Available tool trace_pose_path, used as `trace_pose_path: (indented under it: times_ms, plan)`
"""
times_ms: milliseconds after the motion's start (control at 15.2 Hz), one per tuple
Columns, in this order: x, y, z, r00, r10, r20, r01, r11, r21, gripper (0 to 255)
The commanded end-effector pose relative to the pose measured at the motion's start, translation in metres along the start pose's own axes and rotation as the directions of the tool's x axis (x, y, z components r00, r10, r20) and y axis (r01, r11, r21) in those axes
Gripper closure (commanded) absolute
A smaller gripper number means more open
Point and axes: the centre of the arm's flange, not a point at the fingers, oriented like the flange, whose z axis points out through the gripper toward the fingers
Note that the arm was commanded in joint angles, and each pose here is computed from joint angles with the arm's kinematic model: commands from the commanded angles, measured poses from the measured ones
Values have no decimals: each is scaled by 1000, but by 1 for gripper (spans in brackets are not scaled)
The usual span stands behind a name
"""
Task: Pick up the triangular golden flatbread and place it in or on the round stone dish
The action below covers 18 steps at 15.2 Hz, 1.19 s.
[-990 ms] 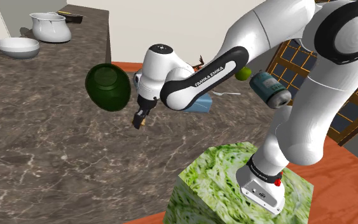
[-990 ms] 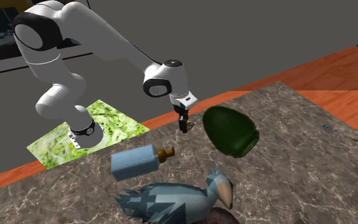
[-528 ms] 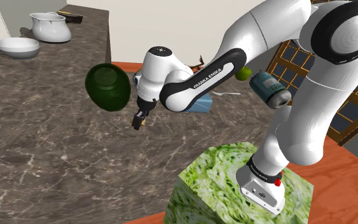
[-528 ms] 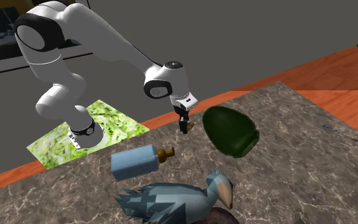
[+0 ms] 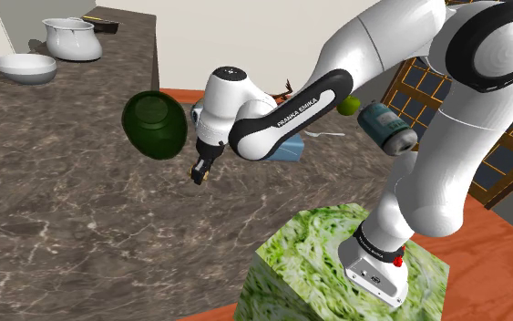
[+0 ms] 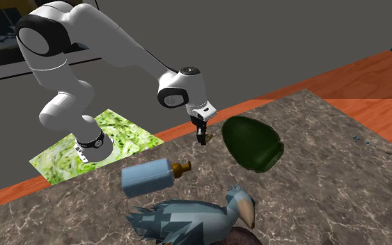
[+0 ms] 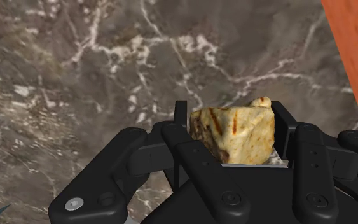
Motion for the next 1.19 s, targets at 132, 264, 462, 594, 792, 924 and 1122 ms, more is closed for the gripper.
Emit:
trace_pose_path:
  times_ms: [132,264,462,594,792,924,1122]
  plan:
    - [0,0,0,1000,0,0,0,1000,0,255]
    - [2,1,-10,1000,0,0,0,1000,0,255]
    - [5,2,-26,1000,0,0,0,1000,0,255]
    - [7,3,-36,1000,0,0,0,1000,0,255]
    - [10,4,-52,1000,0,0,0,1000,0,255]
    - [11,5,-62,1000,0,0,0,1000,0,255]
    - [14,6,-78,1000,0,0,0,1000,0,255]
